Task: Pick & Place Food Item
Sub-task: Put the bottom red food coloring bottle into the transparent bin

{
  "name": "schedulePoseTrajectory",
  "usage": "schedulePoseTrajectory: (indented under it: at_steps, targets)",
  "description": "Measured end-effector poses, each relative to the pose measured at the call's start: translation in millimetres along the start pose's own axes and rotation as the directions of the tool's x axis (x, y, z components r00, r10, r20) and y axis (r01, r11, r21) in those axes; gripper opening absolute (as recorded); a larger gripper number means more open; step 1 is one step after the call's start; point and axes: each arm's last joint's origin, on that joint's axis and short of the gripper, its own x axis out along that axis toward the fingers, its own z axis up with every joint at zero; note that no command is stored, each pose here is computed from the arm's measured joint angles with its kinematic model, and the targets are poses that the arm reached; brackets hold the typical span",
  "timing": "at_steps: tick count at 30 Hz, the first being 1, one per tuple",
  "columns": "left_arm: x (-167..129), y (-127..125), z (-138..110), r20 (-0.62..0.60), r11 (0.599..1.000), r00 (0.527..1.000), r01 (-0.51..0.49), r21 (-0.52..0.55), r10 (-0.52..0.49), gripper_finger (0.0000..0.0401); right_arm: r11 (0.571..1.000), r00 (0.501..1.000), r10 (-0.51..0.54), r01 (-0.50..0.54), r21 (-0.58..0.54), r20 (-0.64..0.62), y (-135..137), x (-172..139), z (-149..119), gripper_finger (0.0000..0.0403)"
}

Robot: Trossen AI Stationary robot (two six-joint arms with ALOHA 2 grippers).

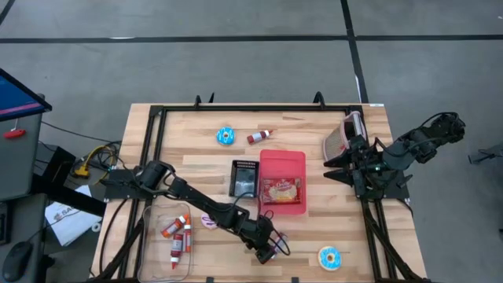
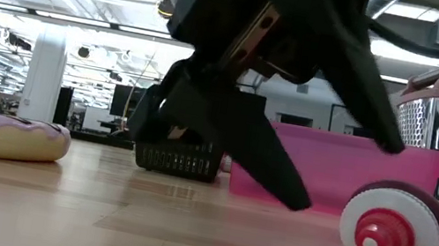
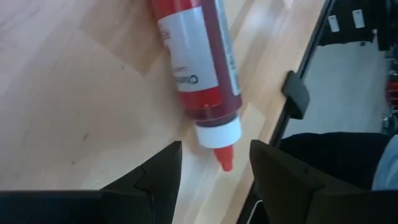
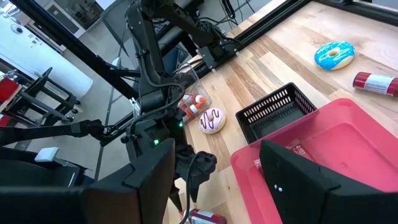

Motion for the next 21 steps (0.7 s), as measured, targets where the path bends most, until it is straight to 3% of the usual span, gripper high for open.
schedulePoseTrajectory:
  at_steps: [14,18,21]
  targets:
    - [-0.4,0.9,1.9,0.029,1.000,0.999,-0.015,0.002,0.015,0.0186,1.000,1.000,-0.014,0.014,0.000,0.015,-0.4,0.1,0.4,0.0228]
    - [-0.4,-3.7,2.7,0.023,0.999,0.999,0.038,0.015,-0.038,0.0186,1.000,1.000,-0.011,0.011,0.000,0.014,-0.3,0.0,0.4,0.0228]
    - [-8.5,-14.4,4.6,0.007,0.990,0.993,0.121,0.077,-0.122,0.0186,0.998,0.998,0.061,-0.061,-0.004,0.015,5.7,-0.8,2.2,0.0228]
